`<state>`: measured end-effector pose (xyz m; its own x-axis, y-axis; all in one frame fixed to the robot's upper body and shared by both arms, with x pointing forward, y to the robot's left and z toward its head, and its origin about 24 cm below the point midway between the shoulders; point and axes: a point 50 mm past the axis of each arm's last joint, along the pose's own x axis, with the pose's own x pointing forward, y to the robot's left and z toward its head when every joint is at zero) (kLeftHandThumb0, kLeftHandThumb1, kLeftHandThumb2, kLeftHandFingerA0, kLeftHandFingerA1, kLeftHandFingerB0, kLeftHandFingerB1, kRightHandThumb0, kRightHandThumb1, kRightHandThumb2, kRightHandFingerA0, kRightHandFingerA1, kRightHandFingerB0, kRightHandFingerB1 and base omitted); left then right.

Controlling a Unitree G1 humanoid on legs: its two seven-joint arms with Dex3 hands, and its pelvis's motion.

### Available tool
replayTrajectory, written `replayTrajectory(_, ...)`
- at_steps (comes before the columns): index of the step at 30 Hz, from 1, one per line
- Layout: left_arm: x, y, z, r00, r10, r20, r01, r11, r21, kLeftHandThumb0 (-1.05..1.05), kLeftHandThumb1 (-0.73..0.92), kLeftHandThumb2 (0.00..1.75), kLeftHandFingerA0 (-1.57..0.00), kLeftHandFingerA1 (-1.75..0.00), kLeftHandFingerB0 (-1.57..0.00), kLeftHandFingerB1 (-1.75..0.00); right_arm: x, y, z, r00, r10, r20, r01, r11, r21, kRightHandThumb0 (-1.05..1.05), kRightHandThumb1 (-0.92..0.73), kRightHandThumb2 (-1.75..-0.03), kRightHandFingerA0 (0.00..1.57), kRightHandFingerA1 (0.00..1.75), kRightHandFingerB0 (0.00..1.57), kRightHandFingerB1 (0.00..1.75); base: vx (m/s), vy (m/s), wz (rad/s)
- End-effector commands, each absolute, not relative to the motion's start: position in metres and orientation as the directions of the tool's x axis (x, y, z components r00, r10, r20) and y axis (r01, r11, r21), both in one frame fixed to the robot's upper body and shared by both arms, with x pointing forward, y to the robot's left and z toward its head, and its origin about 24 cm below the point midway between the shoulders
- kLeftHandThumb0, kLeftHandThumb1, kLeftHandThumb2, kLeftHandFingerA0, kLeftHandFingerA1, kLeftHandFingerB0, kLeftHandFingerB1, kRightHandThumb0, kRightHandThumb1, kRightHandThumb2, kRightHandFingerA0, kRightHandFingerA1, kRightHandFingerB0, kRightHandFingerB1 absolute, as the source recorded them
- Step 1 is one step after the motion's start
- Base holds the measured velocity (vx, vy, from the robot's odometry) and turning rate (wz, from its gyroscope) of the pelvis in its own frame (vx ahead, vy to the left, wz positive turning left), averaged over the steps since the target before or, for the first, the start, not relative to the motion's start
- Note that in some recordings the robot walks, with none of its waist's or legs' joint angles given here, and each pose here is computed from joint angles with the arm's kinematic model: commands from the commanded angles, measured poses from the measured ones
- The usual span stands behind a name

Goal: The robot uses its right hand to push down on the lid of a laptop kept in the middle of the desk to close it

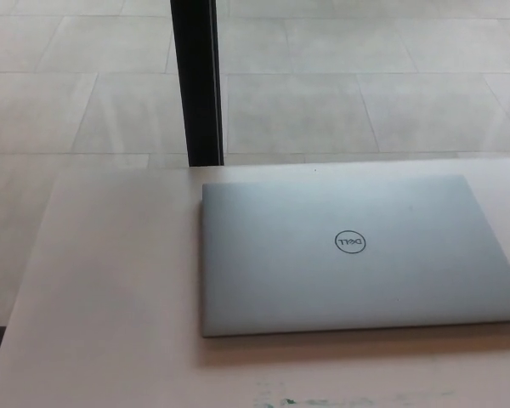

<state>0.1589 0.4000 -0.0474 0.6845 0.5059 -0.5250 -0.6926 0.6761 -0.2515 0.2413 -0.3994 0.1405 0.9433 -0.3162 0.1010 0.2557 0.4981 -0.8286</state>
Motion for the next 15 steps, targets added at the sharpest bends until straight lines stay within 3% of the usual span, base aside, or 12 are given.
replayTrajectory(1, 0.147, 0.413, -0.041, 0.676, 0.531, -0.51, -0.703, 0.672, -0.233, -1.05, 0.56, 1.12, -0.21, -0.51, -0.14, -0.43, 0.093, -0.498, 0.098, 0.278, -0.96, 0.021, 0.95, 0.272, -0.152, -0.82, -0.89, -0.67, 0.23, 1.25, 0.06, 0.92, 0.0, 0.0, 0.0)
replayTrajectory(2, 0.147, 0.414, -0.04, 0.675, 0.534, -0.509, -0.704, 0.673, -0.228, -1.05, 0.78, 0.71, -0.26, -0.45, -0.21, -0.37, 0.09, -0.498, 0.095, 0.273, -0.962, 0.015, 0.955, 0.269, -0.122, -0.81, -0.89, -0.66, 0.2, 1.28, 0.05, 0.94, 0.0, 0.0, 0.0)
replayTrajectory(4, 0.147, 0.414, -0.039, 0.675, 0.536, -0.508, -0.705, 0.672, -0.228, -1.05, 0.78, 0.71, -0.26, -0.44, -0.2, -0.36, 0.082, -0.499, 0.091, 0.269, -0.963, 0.009, 0.962, 0.268, -0.053, -0.84, -0.87, -0.62, 0.15, 1.23, 0.0, 0.93, 0.0, 0.0, 0.0)
replayTrajectory(5, 0.147, 0.415, -0.039, 0.676, 0.533, -0.509, -0.704, 0.67, -0.233, -1.05, 0.55, 1.11, -0.21, -0.5, -0.14, -0.43, 0.078, -0.498, 0.09, 0.258, -0.966, 0.007, 0.966, 0.258, -0.024, -0.85, -0.9, -0.64, 0.09, 1.28, 0.0, 0.89, 0.0, 0.0, 0.0)
replayTrajectory(7, 0.146, 0.414, -0.04, 0.679, 0.528, -0.51, -0.698, 0.68, -0.224, -1.05, 0.56, 1.12, -0.2, -0.5, -0.13, -0.42, 0.071, -0.498, 0.089, 0.212, -0.977, 0.017, 0.977, 0.212, 0.018, -0.89, -0.9, -0.63, 0.18, 1.28, 0.0, 0.98, 0.0, 0.0, 0.0)
replayTrajectory(8, 0.146, 0.414, -0.04, 0.679, 0.527, -0.511, -0.697, 0.681, -0.223, -1.05, 0.55, 1.12, -0.2, -0.5, -0.13, -0.42, 0.07, -0.498, 0.087, 0.207, -0.978, 0.015, 0.978, 0.207, 0.025, -0.85, -0.7, -1.16, 0.47, 0.99, 0.0, 0.67, 0.0, 0.0, 0.0)
replayTrajectory(9, 0.146, 0.415, -0.039, 0.674, 0.53, -0.514, -0.703, 0.675, -0.226, -1.05, 0.55, 1.13, -0.22, -0.51, -0.15, -0.43, 0.067, -0.497, 0.084, 0.16, -0.987, 0.027, 0.987, 0.16, 0.02, -0.95, -0.92, -0.77, 0.22, 1.33, 0.0, 0.8, 0.0, 0.0, 0.0)
replayTrajectory(11, 0.146, 0.415, -0.039, 0.675, 0.531, -0.513, -0.701, 0.679, -0.219, -1.05, 0.55, 1.13, -0.22, -0.51, -0.14, -0.43, 0.067, -0.496, 0.081, 0.144, -0.989, 0.017, 0.989, 0.145, 0.027, -0.97, -0.92, -0.78, 0.24, 1.25, 0.0, 0.8, 0.0, 0.0, 0.0)
replayTrajectory(12, 0.145, 0.415, -0.039, 0.671, 0.534, -0.514, -0.705, 0.674, -0.221, -1.05, 0.55, 1.13, -0.22, -0.51, -0.14, -0.44, 0.069, -0.496, 0.08, 0.133, -0.991, 0.009, 0.991, 0.133, 0.031, -1.0, -0.79, -1.12, 0.43, 1.09, 0.03, 0.7, 0.0, 0.0, 0.0)
replayTrajectory(13, 0.144, 0.415, -0.04, 0.671, 0.534, -0.514, -0.706, 0.673, -0.222, -1.05, 0.56, 1.13, -0.21, -0.5, -0.13, -0.43, 0.07, -0.495, 0.076, 0.129, -0.992, 0.003, 0.99, 0.129, 0.06, -1.0, -0.92, -0.74, 0.3, 1.37, 0.0, 0.92, 0.0, 0.0, 0.0)
replayTrajectory(15, 0.144, 0.416, -0.04, 0.672, 0.534, -0.513, -0.703, 0.677, -0.216, -1.05, 0.55, 1.12, -0.21, -0.5, -0.13, -0.42, 0.072, -0.493, 0.071, 0.151, -0.989, 0.003, 0.987, 0.151, 0.06, -1.0, -0.92, -0.77, 0.28, 1.33, 0.0, 0.87, 0.0, 0.0, 0.0)
